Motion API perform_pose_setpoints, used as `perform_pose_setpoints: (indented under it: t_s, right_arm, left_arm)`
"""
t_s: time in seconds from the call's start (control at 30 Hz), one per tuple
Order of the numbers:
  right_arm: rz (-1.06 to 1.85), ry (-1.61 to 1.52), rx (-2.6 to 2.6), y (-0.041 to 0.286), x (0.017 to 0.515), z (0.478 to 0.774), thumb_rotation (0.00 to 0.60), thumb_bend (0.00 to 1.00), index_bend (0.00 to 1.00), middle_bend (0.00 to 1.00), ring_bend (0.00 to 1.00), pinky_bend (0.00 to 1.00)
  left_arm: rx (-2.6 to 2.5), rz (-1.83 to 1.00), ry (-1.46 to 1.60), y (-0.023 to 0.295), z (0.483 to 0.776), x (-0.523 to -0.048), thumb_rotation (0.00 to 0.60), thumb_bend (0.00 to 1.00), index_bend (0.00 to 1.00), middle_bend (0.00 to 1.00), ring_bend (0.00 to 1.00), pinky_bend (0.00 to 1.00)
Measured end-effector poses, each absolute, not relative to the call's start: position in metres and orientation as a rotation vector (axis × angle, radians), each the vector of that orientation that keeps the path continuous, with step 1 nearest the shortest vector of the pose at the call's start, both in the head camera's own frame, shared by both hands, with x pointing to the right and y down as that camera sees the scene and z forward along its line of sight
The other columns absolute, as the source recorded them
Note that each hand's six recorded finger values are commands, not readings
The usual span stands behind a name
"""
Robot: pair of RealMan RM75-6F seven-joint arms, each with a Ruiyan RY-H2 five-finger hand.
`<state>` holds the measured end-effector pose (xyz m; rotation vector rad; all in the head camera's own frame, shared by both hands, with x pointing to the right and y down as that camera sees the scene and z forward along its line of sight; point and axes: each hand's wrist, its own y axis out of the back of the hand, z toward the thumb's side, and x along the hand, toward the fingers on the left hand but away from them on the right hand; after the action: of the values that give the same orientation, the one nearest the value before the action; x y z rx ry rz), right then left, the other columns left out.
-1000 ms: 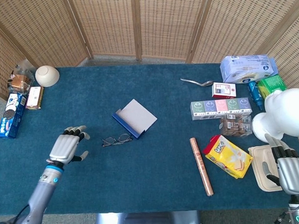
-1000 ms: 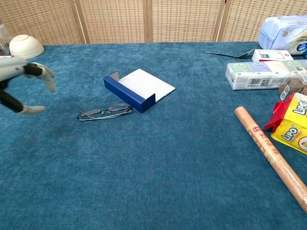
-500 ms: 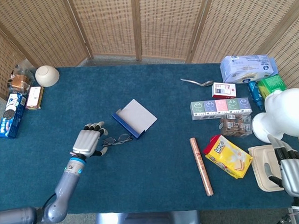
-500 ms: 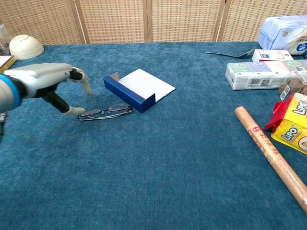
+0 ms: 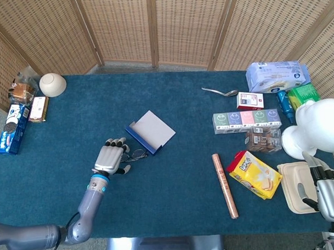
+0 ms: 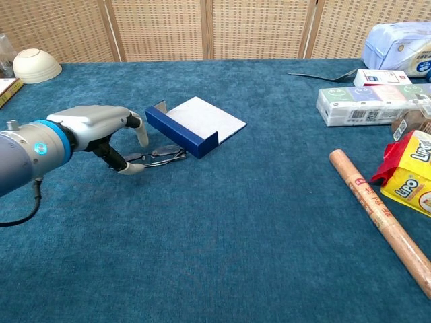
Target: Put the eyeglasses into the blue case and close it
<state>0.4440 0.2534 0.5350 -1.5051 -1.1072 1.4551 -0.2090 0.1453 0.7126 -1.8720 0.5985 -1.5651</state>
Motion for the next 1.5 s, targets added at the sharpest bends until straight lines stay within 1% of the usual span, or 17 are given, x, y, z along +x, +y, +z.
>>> perform_pose_setpoints:
  t_s: [0.27, 0.5, 0.7, 0.97, 1.27, 1.4, 1.5]
  right_arm:
    - [1.464, -1.134, -1.485, 0.259, 0.452, 0.531, 0.6, 0.45, 0.01, 0.15, 0.18, 0.32]
    - [1.463, -1.144, -1.471, 0.262, 0.457, 0.527, 0.6, 0.45, 0.01, 0.15, 0.18, 0.32]
    - [1.464, -1.152, -1.471, 0.262, 0.458, 0.527, 0.6, 0.45, 0.01, 0.15, 0.18, 0.32]
    - [1.468, -1.158, -1.472, 0.262, 0.459, 0.528, 0.6, 0.45, 0.01, 0.15, 0.18, 0.32]
    - [1.449, -1.197, -1.487, 0.261, 0.46, 0.526, 0.6, 0.45, 0.01, 0.15, 0.17, 0.32]
    - [1.445, -1.2, -1.491, 0.261, 0.459, 0.527, 0.6, 0.45, 0.01, 0.15, 0.17, 0.32]
    - [1.443, -1.203, -1.493, 0.262, 0.459, 0.527, 0.6, 0.45, 0.01, 0.15, 0.17, 0.32]
  left_arm:
    - [-1.834, -1.583, 0.578, 0.142, 0.72, -0.201, 0.461, 0.28, 0.31, 0.12, 0.13, 0.11]
    - [-1.831, -1.591, 0.579, 0.139, 0.725, -0.195, 0.462, 0.34, 0.36, 0.13, 0.13, 0.11]
    - [-1.83, -1.592, 0.561, 0.14, 0.729, -0.193, 0.461, 0.38, 0.37, 0.13, 0.13, 0.11]
    - [-1.832, -1.585, 0.55, 0.142, 0.73, -0.192, 0.467, 0.45, 0.4, 0.13, 0.13, 0.11]
    - [-1.837, -1.563, 0.54, 0.147, 0.727, -0.192, 0.452, 0.54, 0.44, 0.13, 0.13, 0.11]
    - [-1.83, -1.559, 0.535, 0.149, 0.725, -0.196, 0.464, 0.57, 0.46, 0.14, 0.13, 0.1]
    - [-1.827, -1.562, 0.527, 0.151, 0.726, -0.198, 0.467, 0.58, 0.46, 0.13, 0.13, 0.1]
